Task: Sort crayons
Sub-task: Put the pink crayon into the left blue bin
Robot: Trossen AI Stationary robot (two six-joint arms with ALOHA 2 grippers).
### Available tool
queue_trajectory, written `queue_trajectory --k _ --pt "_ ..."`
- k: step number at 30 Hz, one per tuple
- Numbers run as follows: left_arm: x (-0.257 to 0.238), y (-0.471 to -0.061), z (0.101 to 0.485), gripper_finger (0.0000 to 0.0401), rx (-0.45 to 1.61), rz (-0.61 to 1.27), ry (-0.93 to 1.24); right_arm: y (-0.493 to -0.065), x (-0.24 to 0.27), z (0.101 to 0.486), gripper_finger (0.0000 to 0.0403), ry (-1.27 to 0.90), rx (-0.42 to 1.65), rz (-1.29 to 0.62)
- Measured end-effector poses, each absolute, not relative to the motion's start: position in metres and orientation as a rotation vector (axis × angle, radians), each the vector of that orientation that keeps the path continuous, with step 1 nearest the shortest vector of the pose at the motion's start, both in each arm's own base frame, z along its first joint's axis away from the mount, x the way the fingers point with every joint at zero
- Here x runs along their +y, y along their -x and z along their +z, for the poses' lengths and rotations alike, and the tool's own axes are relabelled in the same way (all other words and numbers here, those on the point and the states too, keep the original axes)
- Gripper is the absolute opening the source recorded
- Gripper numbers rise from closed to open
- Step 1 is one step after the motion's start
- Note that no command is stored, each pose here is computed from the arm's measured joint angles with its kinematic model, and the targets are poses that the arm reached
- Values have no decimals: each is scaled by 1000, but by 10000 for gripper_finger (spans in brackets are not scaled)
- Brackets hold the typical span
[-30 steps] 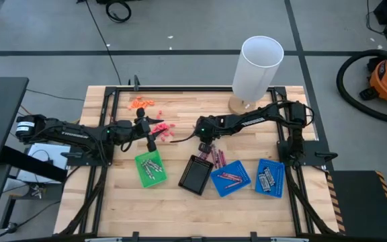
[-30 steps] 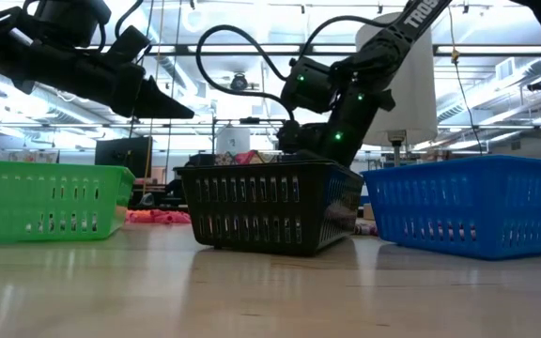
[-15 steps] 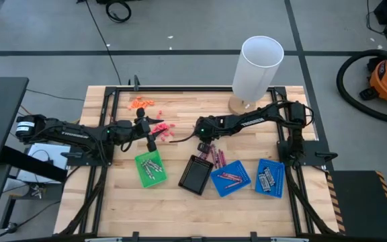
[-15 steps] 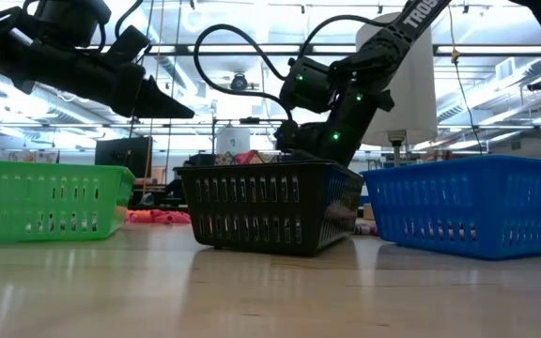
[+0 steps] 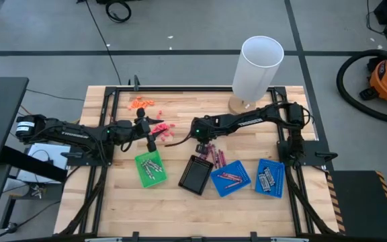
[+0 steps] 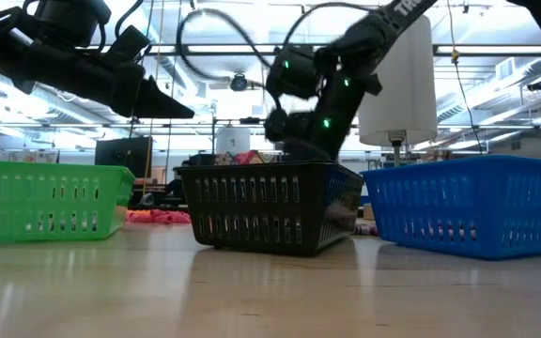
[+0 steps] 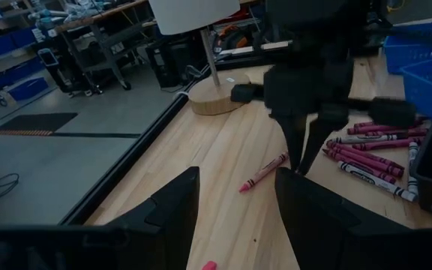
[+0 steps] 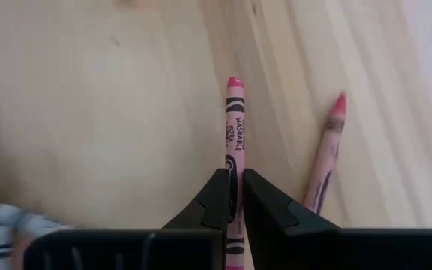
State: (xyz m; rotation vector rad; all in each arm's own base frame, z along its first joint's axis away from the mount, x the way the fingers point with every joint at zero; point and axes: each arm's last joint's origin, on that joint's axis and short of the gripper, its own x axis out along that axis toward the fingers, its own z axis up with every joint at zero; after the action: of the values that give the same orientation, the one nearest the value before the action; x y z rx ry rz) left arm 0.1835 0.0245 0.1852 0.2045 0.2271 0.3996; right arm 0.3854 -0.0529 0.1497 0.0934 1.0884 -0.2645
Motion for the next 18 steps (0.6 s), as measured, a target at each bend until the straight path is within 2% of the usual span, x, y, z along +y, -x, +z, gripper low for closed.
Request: queue_trajectory --k 18 --pt "23 -184 185 187 225 391 -200 -359 -5 232 37 -96 987 -189"
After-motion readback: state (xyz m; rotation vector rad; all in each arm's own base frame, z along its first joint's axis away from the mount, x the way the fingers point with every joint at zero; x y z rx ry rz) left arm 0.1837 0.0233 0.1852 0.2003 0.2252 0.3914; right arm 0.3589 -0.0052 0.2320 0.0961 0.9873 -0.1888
